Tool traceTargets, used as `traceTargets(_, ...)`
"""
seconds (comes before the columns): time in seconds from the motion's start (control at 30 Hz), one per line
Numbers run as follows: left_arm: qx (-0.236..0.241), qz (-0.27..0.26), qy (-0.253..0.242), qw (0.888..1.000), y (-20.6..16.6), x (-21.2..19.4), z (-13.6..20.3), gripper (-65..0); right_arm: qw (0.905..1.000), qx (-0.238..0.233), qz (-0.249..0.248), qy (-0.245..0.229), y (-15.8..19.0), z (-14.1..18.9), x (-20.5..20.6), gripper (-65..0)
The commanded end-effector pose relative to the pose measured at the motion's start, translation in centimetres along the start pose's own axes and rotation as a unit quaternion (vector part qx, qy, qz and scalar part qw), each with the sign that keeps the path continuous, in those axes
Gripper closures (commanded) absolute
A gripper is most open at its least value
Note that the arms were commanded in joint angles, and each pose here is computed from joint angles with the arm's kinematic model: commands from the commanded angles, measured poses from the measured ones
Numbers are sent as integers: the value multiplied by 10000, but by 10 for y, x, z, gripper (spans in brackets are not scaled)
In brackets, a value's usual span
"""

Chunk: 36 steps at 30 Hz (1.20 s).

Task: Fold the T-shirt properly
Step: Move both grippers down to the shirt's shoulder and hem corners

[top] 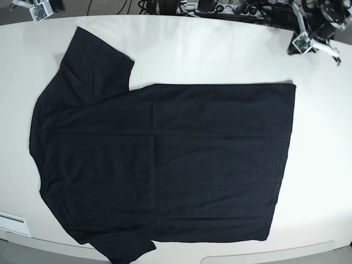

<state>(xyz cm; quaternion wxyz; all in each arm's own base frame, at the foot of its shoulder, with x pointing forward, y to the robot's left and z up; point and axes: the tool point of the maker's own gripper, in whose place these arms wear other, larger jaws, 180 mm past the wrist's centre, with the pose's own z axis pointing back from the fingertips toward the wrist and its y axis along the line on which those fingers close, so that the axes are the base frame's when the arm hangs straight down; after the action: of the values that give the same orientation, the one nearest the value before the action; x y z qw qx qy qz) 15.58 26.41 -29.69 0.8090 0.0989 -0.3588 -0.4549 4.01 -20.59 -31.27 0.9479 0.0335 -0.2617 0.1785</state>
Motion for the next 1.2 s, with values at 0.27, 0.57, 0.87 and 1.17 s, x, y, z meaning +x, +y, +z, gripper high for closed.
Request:
traceTargets(0.27,-693,-1982,-304,9772,55,2,-34,-269,9986,-101,76,-521,-8,-5,29,0)
traceTargets(0.57,-1596,-3036,-404,9385,44,-13,-46,-392,9979,4,-87,-639,-4,-4,33,0)
traceTargets(0.87,-1710,-3516,-517,9189,19,-21,-56,-392,9972,34,-89,-740,-3,-4,37,0)
traceTargets(1.17,-1677,-3291,-580,9275,5,-26,-86,-392,9972,33,-86,-737,-3,-4,37,0)
